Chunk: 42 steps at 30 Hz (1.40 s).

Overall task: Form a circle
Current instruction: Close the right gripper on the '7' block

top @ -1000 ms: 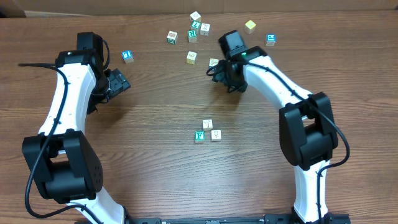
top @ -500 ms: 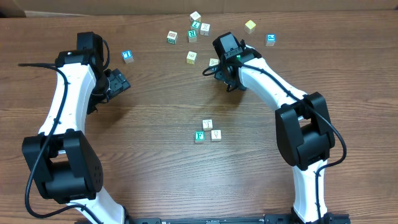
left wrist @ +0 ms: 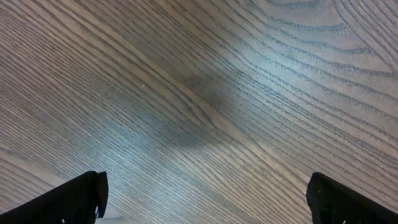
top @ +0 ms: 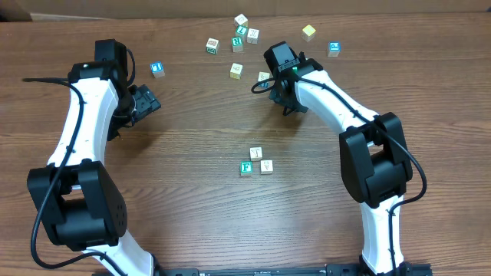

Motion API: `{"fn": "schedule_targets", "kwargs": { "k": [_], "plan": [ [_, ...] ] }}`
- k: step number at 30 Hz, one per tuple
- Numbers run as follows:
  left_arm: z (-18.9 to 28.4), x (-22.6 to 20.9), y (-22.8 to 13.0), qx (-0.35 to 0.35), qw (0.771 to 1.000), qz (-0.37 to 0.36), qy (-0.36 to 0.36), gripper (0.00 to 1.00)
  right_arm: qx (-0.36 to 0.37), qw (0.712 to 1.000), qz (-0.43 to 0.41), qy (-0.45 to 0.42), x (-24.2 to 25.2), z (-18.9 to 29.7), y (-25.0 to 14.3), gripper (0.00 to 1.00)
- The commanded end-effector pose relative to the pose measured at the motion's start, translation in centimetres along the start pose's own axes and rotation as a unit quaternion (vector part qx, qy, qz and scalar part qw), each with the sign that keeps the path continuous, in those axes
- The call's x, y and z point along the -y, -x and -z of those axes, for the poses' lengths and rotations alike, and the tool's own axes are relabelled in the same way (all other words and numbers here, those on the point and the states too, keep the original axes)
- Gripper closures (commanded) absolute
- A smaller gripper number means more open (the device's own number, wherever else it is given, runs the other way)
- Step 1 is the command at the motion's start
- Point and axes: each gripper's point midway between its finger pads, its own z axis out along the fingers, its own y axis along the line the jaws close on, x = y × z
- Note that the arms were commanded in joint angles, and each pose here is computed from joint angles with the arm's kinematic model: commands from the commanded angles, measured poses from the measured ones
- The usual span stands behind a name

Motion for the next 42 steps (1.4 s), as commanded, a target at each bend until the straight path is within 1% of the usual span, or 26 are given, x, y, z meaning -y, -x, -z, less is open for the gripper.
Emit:
{"fn": "schedule_targets", "kwargs": {
  "k": [1, 4, 9, 14, 15, 18, 20, 21, 24, 25, 30, 31, 34, 36, 38, 42],
  "plan": [
    [0.5, 0.2, 0.6, 0.012, 1.000, -0.005, -0.001, 0.00, 0.026, 1.000, -0.003, 0.017, -0.7, 1.9, 1.9, 0.77],
    [0.5, 0.2, 0.6, 0.012, 1.000, -0.005, -0.001, 0.00, 0.030, 0.999, 0.014, 0.023, -0.7, 2.5, 2.3, 0.77],
    [0.5, 0.2, 0.6, 0.012, 1.000, -0.005, -0.001, 0.00, 0.007, 0.998, 0.061, 0.022, -0.5, 2.5, 1.4, 0.77],
    [0.5, 0.2, 0.6, 0.012, 1.000, -0.005, -0.001, 0.00, -0.011, 0.998, 0.068, 0.006, 0.4, 2.5, 0.5, 0.76],
    [0.5, 0.2, 0.6, 0.012, 1.000, -0.005, -0.001, 0.00, -0.015, 0.997, 0.070, 0.002, 0.6, 2.5, 0.3, 0.65],
    [0.5, 0.2, 0.6, 0.012, 1.000, -0.005, -0.001, 0.00, -0.015, 0.996, 0.083, 0.001, 0.6, 2.5, 0.3, 0.48],
    [0.5, 0.2, 0.6, 0.012, 1.000, -0.005, -0.001, 0.00, -0.014, 0.997, 0.082, 0.002, 0.6, 2.5, 0.4, 0.40],
    [0.5, 0.2, 0.6, 0.012, 1.000, -0.005, -0.001, 0.00, -0.014, 0.997, 0.082, 0.003, 0.6, 2.5, 0.4, 0.39],
    [0.5, 0.2, 0.6, 0.012, 1.000, -0.005, -0.001, 0.00, -0.014, 0.997, 0.082, 0.002, 0.6, 2.4, 0.4, 0.40],
    [0.5, 0.2, 0.6, 0.012, 1.000, -0.005, -0.001, 0.00, -0.014, 0.997, 0.082, 0.002, 0.6, 2.4, 0.4, 0.42],
    [0.5, 0.2, 0.6, 0.012, 1.000, -0.005, -0.001, 0.00, -0.017, 0.996, 0.083, 0.000, 0.7, 2.4, 0.2, 0.59],
    [0.5, 0.2, 0.6, 0.012, 1.000, -0.005, -0.001, 0.00, -0.018, 0.996, 0.084, -0.002, 0.8, 2.4, 0.2, 0.61],
    [0.5, 0.2, 0.6, 0.012, 1.000, -0.005, -0.001, 0.00, -0.023, 0.996, 0.085, -0.006, 1.1, 2.4, -0.1, 0.61],
    [0.5, 0.2, 0.6, 0.012, 1.000, -0.005, -0.001, 0.00, -0.025, 0.996, 0.088, -0.008, 1.1, 2.4, -0.2, 0.59],
    [0.5, 0.2, 0.6, 0.012, 1.000, -0.005, -0.001, 0.00, -0.024, 0.995, 0.099, -0.008, 1.1, 2.4, -0.1, 0.53],
    [0.5, 0.2, 0.6, 0.012, 1.000, -0.005, -0.001, 0.00, -0.017, 0.994, 0.110, -0.003, 0.9, 2.4, 0.2, 0.53]
  ]
}}
